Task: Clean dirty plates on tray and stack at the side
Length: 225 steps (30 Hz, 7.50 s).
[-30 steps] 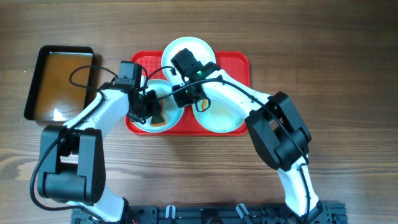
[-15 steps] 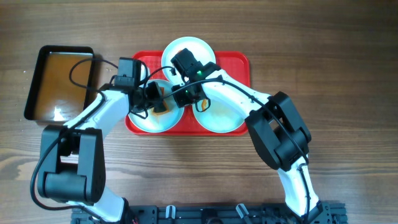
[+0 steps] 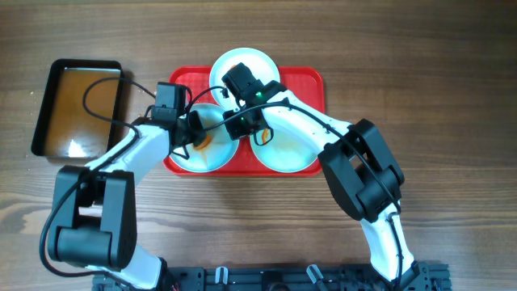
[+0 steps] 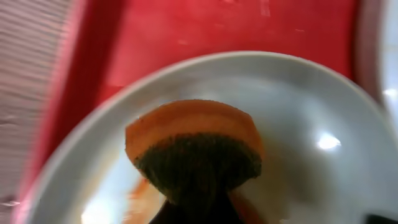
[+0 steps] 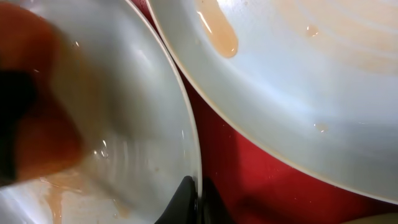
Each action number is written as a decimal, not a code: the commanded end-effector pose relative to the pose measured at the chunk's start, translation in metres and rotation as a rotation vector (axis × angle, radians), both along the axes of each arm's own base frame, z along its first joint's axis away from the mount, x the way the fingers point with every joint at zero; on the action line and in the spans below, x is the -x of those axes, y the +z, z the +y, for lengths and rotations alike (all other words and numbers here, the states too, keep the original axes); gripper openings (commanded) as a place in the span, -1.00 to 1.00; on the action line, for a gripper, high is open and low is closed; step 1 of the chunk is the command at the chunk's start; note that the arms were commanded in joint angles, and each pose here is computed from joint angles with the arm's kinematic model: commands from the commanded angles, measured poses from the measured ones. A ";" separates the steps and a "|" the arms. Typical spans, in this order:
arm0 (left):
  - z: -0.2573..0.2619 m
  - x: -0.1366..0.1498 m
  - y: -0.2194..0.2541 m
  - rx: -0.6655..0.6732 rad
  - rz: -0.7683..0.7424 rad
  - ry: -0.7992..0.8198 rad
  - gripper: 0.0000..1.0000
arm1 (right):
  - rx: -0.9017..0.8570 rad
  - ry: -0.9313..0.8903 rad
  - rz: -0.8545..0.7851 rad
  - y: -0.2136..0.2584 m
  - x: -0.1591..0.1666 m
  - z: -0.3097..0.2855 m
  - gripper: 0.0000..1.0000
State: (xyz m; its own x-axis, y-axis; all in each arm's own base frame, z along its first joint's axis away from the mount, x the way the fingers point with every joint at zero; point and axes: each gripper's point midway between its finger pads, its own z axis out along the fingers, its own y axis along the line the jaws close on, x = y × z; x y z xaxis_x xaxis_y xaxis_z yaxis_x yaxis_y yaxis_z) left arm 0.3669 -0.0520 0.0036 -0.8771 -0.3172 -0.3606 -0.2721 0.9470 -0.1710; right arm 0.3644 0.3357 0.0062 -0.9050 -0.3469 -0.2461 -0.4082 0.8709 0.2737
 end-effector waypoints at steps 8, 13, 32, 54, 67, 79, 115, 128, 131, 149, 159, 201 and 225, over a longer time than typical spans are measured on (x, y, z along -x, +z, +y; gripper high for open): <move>0.053 0.014 0.039 -0.286 0.002 0.072 -0.92 | 0.027 0.026 0.032 -0.016 0.009 -0.002 -0.91; 0.012 0.011 0.057 -0.056 -0.050 -0.010 -0.92 | 0.027 0.026 0.031 -0.016 0.009 -0.002 -0.91; 0.029 0.050 -0.029 -0.151 0.235 0.043 -0.92 | 0.024 0.026 0.027 -0.016 0.008 -0.001 -0.91; 0.114 0.015 0.163 -0.067 -0.323 0.395 -0.92 | 0.074 0.056 -0.167 0.042 -0.017 -0.005 -0.91; 0.154 0.025 0.160 0.287 -0.320 0.482 -0.92 | 0.588 0.152 -0.905 0.206 -0.047 -0.030 -0.91; 0.154 0.025 0.160 0.287 -0.320 0.481 -0.92 | 0.933 0.306 -1.272 0.293 -0.016 0.021 -0.91; 0.155 0.025 0.160 0.286 -0.322 0.481 -0.92 | -0.019 -0.926 -0.108 0.104 -0.096 -0.404 -0.91; 0.155 0.025 0.160 0.285 -0.323 0.480 -0.92 | -0.204 -0.871 -0.025 0.067 -0.075 -0.398 0.18; 0.155 0.025 0.160 0.285 -0.323 0.480 -0.92 | -0.476 -0.641 -0.010 0.097 -0.081 -0.333 0.12; 0.157 0.017 0.129 0.302 -0.245 0.493 -0.92 | -0.120 -0.365 -0.260 0.066 -0.112 -0.129 0.58; 0.153 0.014 0.132 0.297 -0.261 0.434 -0.92 | -0.045 -0.400 -0.236 0.032 -0.124 -0.125 0.21; -0.016 0.010 0.072 0.391 -0.006 -0.035 -0.92 | -0.092 -0.018 -0.024 -0.010 -0.016 -0.004 -0.91; 0.027 0.025 -0.031 -0.107 0.204 0.150 -0.92 | -0.060 -0.023 -0.046 -0.012 -0.020 -0.010 -0.91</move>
